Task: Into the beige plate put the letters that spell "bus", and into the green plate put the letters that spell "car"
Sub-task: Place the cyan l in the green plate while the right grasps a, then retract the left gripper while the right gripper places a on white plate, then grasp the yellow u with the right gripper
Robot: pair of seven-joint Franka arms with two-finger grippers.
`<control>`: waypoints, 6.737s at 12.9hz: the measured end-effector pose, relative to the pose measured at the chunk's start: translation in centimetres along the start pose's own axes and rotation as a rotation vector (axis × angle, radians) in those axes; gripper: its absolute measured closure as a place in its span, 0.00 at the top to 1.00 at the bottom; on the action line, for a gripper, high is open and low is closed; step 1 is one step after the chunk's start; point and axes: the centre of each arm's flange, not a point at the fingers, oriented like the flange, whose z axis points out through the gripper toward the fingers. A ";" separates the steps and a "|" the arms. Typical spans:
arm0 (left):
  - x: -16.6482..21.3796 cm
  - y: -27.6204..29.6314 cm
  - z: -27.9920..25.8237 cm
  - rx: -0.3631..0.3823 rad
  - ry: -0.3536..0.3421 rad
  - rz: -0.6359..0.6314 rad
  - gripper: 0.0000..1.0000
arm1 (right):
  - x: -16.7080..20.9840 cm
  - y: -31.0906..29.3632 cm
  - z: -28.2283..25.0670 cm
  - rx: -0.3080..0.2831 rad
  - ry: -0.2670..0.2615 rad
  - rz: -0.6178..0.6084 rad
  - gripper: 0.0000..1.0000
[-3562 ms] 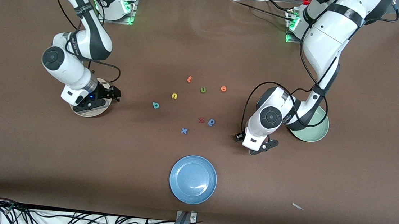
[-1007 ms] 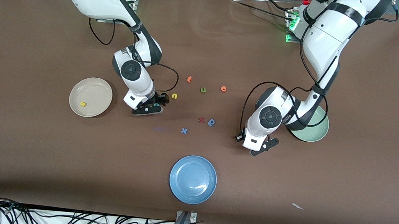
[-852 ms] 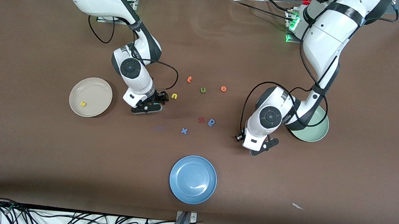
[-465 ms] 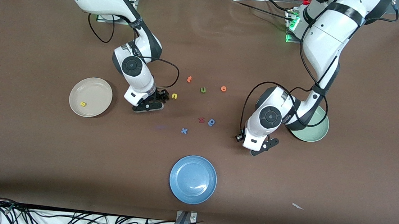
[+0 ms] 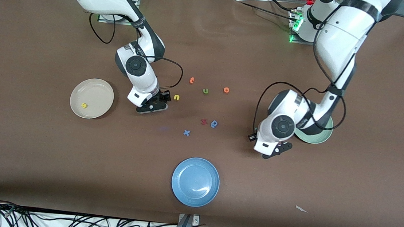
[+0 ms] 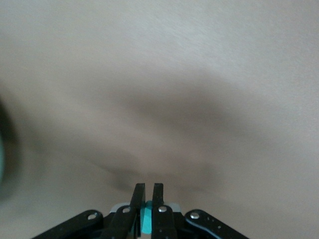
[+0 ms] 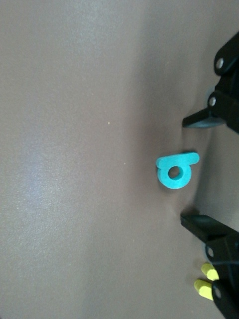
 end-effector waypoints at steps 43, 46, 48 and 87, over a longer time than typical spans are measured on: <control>1.8 -23.7 -28.5 -0.006 0.081 0.402 1.00 | 2.4 8.9 -8.9 -0.075 -0.019 -0.045 0.28; 0.8 -23.7 -29.9 -0.026 0.099 0.398 1.00 | 1.4 14.9 -10.3 -0.081 -0.055 -0.080 0.28; 0.2 -23.7 -30.6 -0.056 0.103 0.397 1.00 | 0.5 19.9 -10.0 -0.077 -0.084 -0.111 0.28; -0.7 -25.1 -28.9 -0.066 0.138 0.427 1.00 | 0.1 -8.7 -0.5 0.019 -0.033 0.383 0.81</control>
